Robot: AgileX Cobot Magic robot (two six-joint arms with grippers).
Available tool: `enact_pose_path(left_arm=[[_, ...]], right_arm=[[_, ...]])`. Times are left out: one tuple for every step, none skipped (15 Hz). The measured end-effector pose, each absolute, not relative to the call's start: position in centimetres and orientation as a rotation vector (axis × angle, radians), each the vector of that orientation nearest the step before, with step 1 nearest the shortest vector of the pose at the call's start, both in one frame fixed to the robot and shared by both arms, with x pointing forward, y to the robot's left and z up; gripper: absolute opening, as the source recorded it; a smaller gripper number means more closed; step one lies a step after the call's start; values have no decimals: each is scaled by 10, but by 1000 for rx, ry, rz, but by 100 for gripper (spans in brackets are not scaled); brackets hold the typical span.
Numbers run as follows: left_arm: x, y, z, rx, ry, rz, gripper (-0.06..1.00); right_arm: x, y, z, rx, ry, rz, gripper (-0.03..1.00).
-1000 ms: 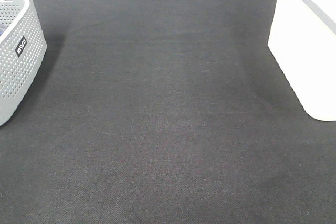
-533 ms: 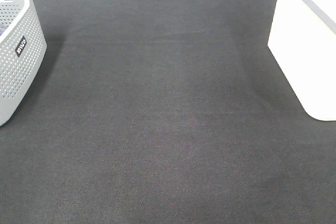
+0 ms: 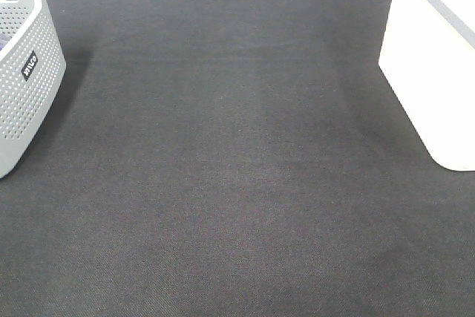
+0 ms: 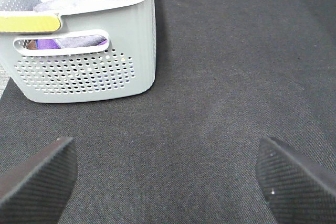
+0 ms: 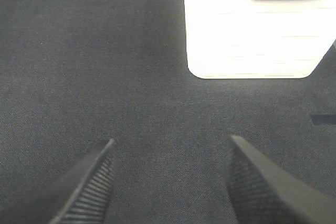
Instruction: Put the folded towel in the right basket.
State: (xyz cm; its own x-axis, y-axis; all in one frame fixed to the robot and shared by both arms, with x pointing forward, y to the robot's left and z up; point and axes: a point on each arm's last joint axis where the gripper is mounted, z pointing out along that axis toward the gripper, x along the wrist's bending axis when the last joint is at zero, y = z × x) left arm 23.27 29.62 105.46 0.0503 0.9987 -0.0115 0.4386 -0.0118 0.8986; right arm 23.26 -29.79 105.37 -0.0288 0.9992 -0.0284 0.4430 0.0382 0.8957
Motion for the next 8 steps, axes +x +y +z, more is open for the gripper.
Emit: enact_pose_path(left_arm=[[233,296,1055,1559,1493,920,88],[233,296,1055,1559,1493,920,88],[233,296,1055,1559,1493,920,88],[233,296,1055,1559,1493,920,88],[233,296,1055,1559,1493,920,88],[233,296,1055,1559,1493,920,88],[233,296,1055,1559,1493,920,88],[233,296,1055,1559,1493,920,88]], right_arm=[[233,-298,1054,1501,1572,947,58],[233,-298,1054,1501,1572,947,58],[233,-298,1054,1501,1573,948,58],[233,-298,1054,1501,1573,949,58],[233,-298,1054,1501,1573,949,58],[233,-298,1054,1501,1573,949,58],[233,-298,1054,1501,1573,949,58],[233,-298,1054,1501,1573,949,58]])
